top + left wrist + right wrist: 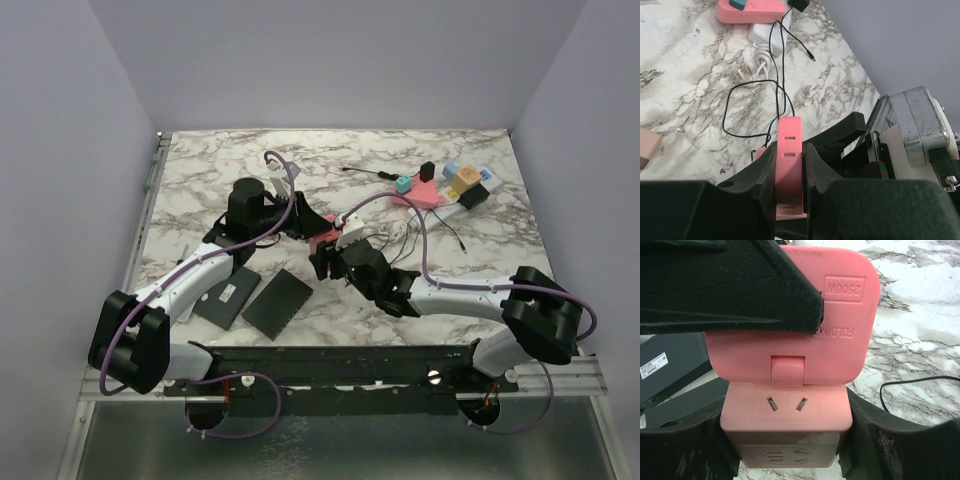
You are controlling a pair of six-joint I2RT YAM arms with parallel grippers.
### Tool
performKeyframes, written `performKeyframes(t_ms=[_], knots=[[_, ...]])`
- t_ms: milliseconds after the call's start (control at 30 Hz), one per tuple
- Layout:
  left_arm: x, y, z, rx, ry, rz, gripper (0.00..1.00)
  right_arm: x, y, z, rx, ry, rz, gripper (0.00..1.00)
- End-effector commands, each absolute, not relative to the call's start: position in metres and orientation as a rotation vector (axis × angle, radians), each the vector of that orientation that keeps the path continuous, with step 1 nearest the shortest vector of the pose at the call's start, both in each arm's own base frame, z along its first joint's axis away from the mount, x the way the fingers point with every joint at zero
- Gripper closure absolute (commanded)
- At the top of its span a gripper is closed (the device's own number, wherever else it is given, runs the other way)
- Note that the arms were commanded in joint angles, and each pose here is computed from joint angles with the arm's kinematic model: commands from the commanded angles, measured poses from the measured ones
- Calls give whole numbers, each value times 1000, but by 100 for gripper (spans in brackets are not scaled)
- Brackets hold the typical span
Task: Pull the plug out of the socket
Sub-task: Remove the plug from the socket.
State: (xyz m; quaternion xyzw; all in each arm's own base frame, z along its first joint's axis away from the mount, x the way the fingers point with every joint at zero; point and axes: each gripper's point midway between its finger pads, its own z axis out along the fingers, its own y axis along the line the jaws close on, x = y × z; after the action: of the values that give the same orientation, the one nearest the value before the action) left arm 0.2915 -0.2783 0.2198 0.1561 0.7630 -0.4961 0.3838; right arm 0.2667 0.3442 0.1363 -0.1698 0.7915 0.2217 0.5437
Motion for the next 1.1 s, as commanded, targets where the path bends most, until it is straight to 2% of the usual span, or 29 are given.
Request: performKeyframes(t_ms=[0, 400, 633, 1067], knots=[[284, -280, 254, 491, 1799, -1287, 100, 261, 349, 119, -437, 1943, 509, 99], [282, -281, 256, 517, 1786, -1304, 100, 261, 351, 119, -470, 1927, 510, 99], [311, -259, 233, 373, 1904, -1228, 100, 252, 346, 135, -522, 1829, 567, 99], [321, -254, 204, 291, 2019, -1250, 100, 253, 336, 157, -498, 1737, 541, 99]])
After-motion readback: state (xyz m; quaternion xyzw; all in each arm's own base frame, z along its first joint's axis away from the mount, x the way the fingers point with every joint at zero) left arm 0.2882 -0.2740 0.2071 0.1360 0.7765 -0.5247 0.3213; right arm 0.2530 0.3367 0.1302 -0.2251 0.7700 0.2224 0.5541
